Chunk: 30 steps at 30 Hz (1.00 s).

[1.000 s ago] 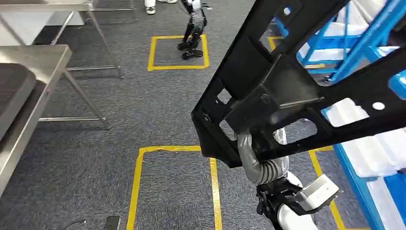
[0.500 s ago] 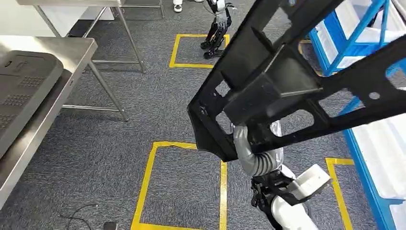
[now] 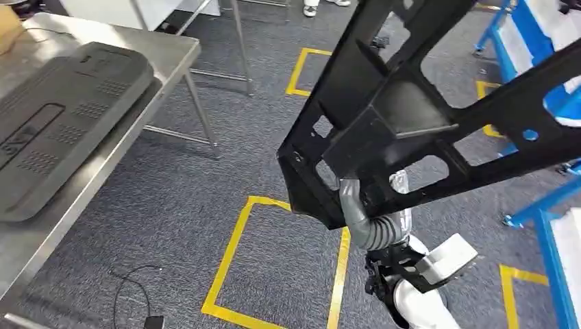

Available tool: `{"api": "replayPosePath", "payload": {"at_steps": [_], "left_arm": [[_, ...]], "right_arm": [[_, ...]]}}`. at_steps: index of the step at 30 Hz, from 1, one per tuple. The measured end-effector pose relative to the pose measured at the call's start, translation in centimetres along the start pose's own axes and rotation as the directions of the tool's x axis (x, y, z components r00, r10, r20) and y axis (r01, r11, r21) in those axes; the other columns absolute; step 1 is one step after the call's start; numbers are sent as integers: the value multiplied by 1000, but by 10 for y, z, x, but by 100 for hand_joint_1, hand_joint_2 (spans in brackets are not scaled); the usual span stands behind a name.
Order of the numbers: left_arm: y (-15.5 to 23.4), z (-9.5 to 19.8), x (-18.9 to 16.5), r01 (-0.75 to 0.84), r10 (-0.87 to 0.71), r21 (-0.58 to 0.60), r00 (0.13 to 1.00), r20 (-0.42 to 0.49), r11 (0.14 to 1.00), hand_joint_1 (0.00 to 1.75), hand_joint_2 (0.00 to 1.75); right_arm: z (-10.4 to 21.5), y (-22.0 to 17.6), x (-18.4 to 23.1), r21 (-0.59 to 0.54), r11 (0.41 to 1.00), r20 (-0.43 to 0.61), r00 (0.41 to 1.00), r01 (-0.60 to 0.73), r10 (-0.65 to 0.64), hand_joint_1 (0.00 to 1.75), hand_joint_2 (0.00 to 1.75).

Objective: Take the parts from the cabinet and place them on the table.

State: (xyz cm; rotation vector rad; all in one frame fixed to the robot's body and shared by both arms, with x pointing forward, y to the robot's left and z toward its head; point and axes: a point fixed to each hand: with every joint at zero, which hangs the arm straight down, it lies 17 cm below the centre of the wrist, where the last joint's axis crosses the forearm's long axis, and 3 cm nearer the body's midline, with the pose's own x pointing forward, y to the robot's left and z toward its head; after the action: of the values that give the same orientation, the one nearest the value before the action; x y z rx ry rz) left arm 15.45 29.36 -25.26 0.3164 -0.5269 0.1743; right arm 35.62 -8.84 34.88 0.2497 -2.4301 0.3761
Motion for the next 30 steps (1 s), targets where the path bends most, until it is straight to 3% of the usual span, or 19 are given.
{"api": "replayPosePath", "payload": {"at_steps": [30], "left_arm": [[3,0,-7,-13,14,2,999,-33,1000,0,175]], "right_arm": [[-2,-27,-1,-36,998,-2,998,-59,59,175,175]]}}
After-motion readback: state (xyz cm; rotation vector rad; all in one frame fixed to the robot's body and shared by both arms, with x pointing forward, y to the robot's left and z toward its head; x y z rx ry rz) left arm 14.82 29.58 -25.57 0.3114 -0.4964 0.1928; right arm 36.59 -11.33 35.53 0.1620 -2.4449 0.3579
